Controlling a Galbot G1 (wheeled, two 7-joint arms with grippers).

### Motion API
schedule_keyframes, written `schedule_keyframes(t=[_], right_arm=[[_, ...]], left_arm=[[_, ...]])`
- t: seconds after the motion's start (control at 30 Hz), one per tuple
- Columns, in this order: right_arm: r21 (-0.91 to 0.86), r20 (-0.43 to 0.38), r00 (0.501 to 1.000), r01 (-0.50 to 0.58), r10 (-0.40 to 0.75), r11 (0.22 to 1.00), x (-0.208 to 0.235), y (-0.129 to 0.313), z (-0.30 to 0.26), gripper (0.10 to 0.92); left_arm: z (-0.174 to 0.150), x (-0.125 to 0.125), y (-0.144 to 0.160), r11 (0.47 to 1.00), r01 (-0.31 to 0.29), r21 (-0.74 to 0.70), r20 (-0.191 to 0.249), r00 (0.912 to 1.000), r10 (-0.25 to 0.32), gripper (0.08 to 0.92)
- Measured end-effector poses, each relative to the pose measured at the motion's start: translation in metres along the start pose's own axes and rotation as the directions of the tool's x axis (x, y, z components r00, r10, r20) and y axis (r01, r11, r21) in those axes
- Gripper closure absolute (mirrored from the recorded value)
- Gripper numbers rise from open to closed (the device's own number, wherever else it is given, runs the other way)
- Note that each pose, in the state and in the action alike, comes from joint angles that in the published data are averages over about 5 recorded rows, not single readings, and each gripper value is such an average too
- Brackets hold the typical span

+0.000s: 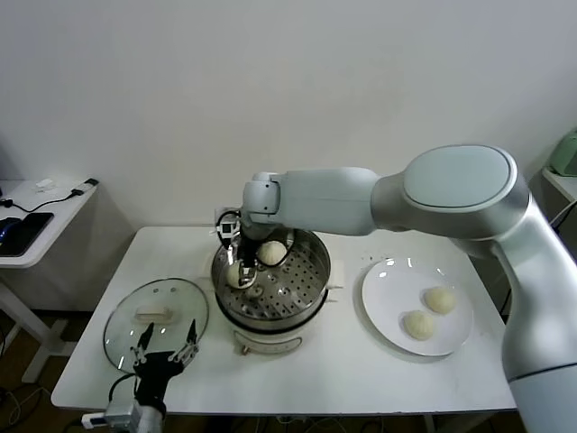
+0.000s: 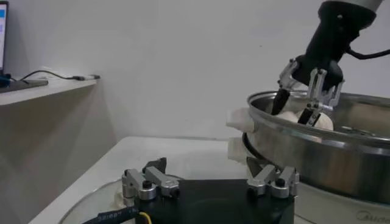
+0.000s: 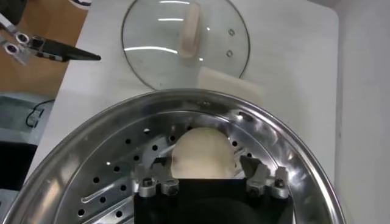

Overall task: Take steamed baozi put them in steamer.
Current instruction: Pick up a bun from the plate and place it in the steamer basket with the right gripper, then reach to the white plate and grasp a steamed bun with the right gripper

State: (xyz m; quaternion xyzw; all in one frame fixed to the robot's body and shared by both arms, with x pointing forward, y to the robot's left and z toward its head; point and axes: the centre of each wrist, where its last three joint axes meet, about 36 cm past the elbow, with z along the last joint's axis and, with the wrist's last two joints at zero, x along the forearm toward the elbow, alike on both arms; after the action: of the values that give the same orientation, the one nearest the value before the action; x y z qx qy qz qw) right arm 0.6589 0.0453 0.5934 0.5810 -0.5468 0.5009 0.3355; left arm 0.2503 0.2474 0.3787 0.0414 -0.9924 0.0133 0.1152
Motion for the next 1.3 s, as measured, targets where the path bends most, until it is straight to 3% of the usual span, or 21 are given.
schedule_keyframes(t=[0.33, 0.6, 0.73, 1.03, 1.3], right_arm=[[0.035, -0.012, 1.000, 0.007, -0.006, 0.999, 0.065, -0.007, 0.048, 0.199], [-0.014, -0.055, 0.998, -0.028, 0.028, 1.000, 0.159, 0.004, 0.148, 0.199], [-0.054, -0.094, 0.995, -0.028, 0.023, 0.998, 0.183, 0.030, 0.214, 0.200], [-0.150, -0.163, 0.986, -0.001, -0.024, 0.989, 0.166, 0.101, 0.341, 0.199], [-0.204, -0.186, 0.981, 0.022, -0.060, 0.979, 0.119, 0.140, 0.397, 0.199]], left_arm=[[-0.005, 0.003, -0.001, 1.000, -0.004, -0.003, 0.013, 0.9999, 0.004, 0.177], [-0.006, 0.006, -0.002, 1.000, -0.003, -0.010, 0.019, 0.9998, 0.003, 0.177], [-0.006, 0.006, -0.002, 1.000, -0.003, -0.015, 0.018, 0.9998, 0.003, 0.177], [-0.004, 0.006, -0.005, 1.000, -0.003, -0.018, 0.011, 0.9999, 0.003, 0.177], [-0.001, 0.007, -0.008, 1.000, -0.002, -0.021, 0.002, 1.0000, 0.002, 0.177]])
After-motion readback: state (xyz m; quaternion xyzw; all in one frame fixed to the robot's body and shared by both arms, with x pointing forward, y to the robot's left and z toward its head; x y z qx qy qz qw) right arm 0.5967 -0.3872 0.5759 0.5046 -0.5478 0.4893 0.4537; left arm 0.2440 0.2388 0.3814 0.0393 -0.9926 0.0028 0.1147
